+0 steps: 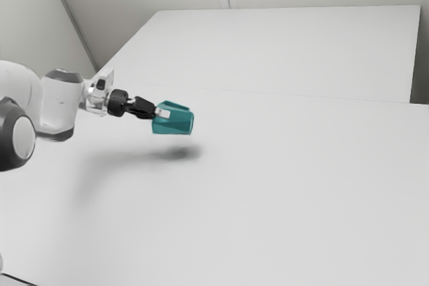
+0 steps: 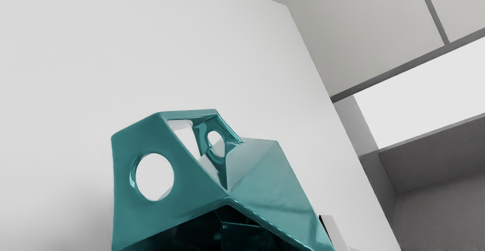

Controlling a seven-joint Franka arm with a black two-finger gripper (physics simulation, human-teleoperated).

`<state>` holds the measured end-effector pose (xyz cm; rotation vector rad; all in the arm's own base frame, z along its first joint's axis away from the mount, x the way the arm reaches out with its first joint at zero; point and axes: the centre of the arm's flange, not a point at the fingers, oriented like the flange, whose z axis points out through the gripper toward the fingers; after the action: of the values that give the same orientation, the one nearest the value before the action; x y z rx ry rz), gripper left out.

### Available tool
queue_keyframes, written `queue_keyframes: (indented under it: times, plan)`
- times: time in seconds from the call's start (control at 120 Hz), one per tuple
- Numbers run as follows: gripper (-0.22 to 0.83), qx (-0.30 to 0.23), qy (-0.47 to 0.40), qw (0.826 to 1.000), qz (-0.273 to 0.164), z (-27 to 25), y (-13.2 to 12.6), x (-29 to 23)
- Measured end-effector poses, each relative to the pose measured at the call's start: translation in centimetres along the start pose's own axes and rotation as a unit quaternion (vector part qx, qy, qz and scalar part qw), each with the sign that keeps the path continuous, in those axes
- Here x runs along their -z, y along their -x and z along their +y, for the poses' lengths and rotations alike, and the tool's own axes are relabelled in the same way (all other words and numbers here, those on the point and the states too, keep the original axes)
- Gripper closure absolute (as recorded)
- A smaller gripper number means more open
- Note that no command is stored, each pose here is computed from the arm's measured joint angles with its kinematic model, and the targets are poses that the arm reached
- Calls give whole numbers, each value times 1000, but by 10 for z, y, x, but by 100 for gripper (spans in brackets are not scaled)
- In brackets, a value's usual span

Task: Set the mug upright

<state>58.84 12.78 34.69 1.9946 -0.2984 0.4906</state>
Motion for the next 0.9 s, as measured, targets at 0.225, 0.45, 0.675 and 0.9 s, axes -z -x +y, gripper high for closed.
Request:
queue_keyframes:
  times: [0.225, 0.45, 0.675, 0.9]
  plan:
    - [79, -23, -109, 988, -103, 35, -16, -7]
    - [79, -45, -232, 951, -200, 52, -28, -16]
    - [79, -63, -319, 915, -238, 61, -52, -27]
    - [79, -61, -366, 895, -249, 51, -66, -42]
